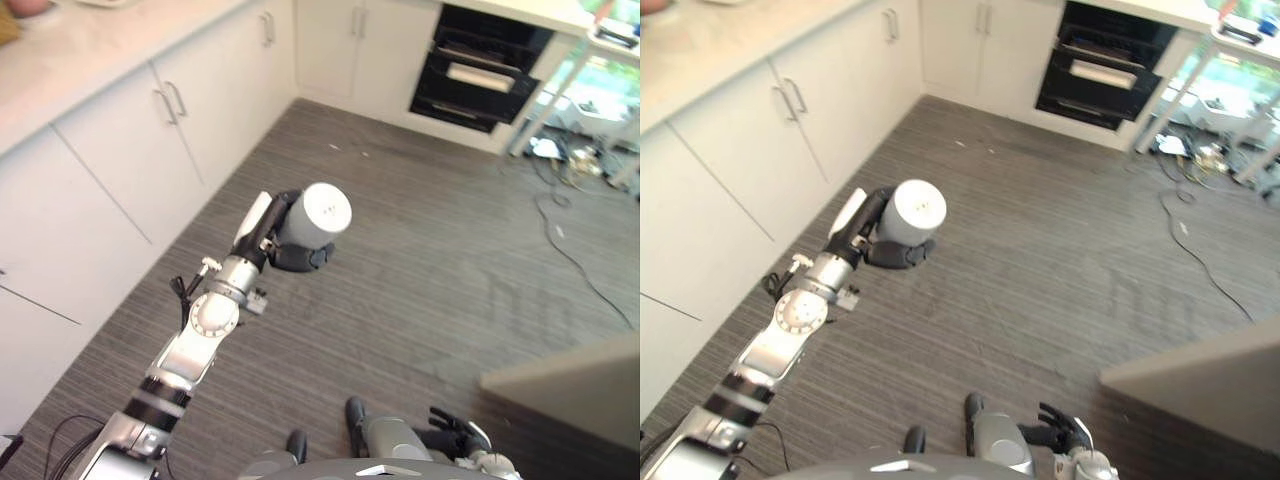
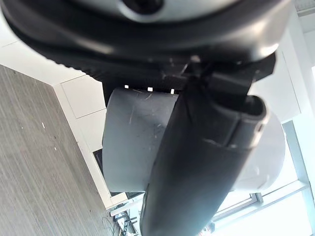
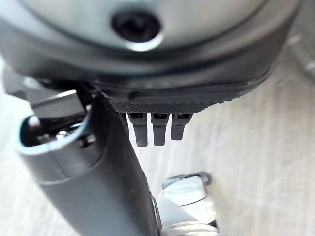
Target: Place the dishes in the dishwasher.
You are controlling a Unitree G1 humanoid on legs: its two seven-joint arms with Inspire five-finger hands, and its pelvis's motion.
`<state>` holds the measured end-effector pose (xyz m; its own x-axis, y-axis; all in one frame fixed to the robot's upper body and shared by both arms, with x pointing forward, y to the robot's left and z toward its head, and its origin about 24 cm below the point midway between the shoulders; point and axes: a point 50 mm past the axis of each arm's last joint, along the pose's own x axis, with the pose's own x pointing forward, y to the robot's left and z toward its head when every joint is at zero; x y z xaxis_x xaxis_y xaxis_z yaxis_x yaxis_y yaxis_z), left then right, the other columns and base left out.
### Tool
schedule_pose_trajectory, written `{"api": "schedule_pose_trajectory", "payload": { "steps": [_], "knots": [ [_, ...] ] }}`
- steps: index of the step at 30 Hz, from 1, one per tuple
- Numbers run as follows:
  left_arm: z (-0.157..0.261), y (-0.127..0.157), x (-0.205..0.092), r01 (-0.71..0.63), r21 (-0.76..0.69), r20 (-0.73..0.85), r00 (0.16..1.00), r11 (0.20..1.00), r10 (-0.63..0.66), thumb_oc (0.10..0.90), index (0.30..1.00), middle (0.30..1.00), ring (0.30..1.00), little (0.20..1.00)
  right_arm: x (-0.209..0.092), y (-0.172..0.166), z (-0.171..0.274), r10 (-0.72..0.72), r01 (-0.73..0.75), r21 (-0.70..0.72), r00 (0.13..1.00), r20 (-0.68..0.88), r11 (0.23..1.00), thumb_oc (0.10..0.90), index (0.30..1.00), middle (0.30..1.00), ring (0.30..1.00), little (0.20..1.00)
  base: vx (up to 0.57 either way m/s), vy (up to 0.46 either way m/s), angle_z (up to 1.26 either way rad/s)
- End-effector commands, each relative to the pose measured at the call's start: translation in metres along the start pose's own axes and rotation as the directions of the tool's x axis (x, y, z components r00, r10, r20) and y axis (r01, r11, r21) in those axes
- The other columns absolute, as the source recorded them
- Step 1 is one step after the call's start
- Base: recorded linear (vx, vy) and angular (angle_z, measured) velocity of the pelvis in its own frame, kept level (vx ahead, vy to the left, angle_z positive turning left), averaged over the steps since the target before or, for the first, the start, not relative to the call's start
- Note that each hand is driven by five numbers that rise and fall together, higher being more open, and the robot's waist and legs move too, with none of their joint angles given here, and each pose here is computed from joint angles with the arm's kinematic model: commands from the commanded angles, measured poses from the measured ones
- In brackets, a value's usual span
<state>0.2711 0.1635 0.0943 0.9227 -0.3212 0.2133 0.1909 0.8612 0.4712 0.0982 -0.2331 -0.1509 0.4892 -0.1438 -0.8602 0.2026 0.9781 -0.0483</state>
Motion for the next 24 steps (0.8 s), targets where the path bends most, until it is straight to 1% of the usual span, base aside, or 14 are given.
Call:
{"api": "schedule_pose_trajectory", "payload": {
  "steps": [1,3,6,8,11,12,13,14,16,17,21,24],
  "knots": [
    [0.055,0.037,0.024,-0.123,-0.003,0.287,0.950,0.992,0.119,0.400,0.300,0.300,0.300,0.300,-0.002,-0.011,-0.004,-0.037,0.036,-0.011,0.999,-0.019,0.999,0.800,0.900,0.900,0.900,0.900,0.08,-0.051,-0.08],
    [0.051,0.035,0.020,-0.111,-0.016,0.267,0.957,0.994,0.112,0.400,0.300,0.300,0.300,0.300,-0.002,-0.010,-0.008,-0.036,0.035,-0.009,0.999,-0.037,0.999,0.800,0.900,0.900,0.900,0.900,0.12,-0.068,-0.03],
    [0.046,0.033,0.016,-0.096,-0.025,0.246,0.964,0.995,0.099,0.400,0.300,0.300,0.300,0.300,-0.002,-0.011,-0.005,-0.022,0.022,-0.014,1.000,-0.019,1.000,0.800,0.900,0.900,0.900,0.900,0.08,-0.061,-0.01],
    [0.045,0.031,0.016,-0.090,-0.024,0.238,0.967,0.996,0.094,0.400,0.300,0.300,0.300,0.300,-0.001,-0.006,-0.004,-0.010,0.008,-0.068,1.000,-0.025,0.998,0.800,0.900,0.900,0.900,0.900,0.07,-0.079,-0.31],
    [0.041,0.033,0.009,-0.092,0.001,0.221,0.971,0.996,0.089,0.400,0.300,0.300,0.300,0.300,-0.002,0.000,-0.005,0.028,-0.029,-0.073,0.999,-0.017,0.997,0.800,0.900,0.900,0.900,0.900,0.08,-0.054,-0.33],
    [0.044,0.025,0.011,-0.047,-0.018,0.233,0.971,0.999,0.050,0.400,0.300,0.300,0.300,0.300,0.009,0.001,0.016,-0.034,0.033,-0.056,0.999,-0.016,0.998,0.800,0.900,0.900,0.900,0.900,0.06,-0.030,-0.49],
    [0.044,0.025,0.012,-0.047,-0.017,0.236,0.970,0.999,0.050,0.400,0.300,0.300,0.300,0.300,0.009,0.002,0.018,-0.033,0.033,-0.054,0.999,-0.013,0.998,0.800,0.900,0.900,0.900,0.900,0.06,-0.011,-0.75],
    [0.045,0.024,0.011,-0.056,-0.022,0.236,0.970,0.998,0.060,0.400,0.300,0.300,0.300,0.300,0.006,0.010,0.001,-0.009,0.007,-0.046,0.999,-0.046,0.999,0.800,0.900,0.900,0.900,0.900,0.03,0.006,-0.66],
    [0.042,0.027,0.009,-0.082,-0.025,0.228,0.970,0.996,0.086,0.400,0.300,0.300,0.300,0.300,0.002,0.019,-0.017,0.030,-0.037,-0.080,0.996,-0.088,0.996,0.800,0.900,0.900,0.900,0.900,0.05,0.011,-0.23],
    [0.040,0.029,0.005,-0.089,0.006,0.225,0.971,0.996,0.086,0.400,0.300,0.300,0.300,0.300,0.003,0.020,-0.015,0.039,-0.047,-0.100,0.996,-0.082,0.994,0.800,0.900,0.900,0.900,0.900,0.03,0.012,-0.09],
    [0.042,0.031,0.002,-0.087,0.046,0.232,0.970,0.995,0.074,0.400,0.300,0.300,0.300,0.300,0.004,0.024,-0.009,0.060,-0.069,-0.153,0.996,-0.065,0.986,0.800,0.900,0.900,0.900,0.900,0.04,-0.022,-0.63],
    [0.041,0.030,0.001,-0.080,0.054,0.230,0.971,0.995,0.066,0.400,0.300,0.300,0.300,0.300,0.003,0.026,-0.011,0.076,-0.087,-0.180,0.995,-0.068,0.980,0.800,0.900,0.900,0.900,0.900,0.04,-0.039,-0.63]
  ]
}}
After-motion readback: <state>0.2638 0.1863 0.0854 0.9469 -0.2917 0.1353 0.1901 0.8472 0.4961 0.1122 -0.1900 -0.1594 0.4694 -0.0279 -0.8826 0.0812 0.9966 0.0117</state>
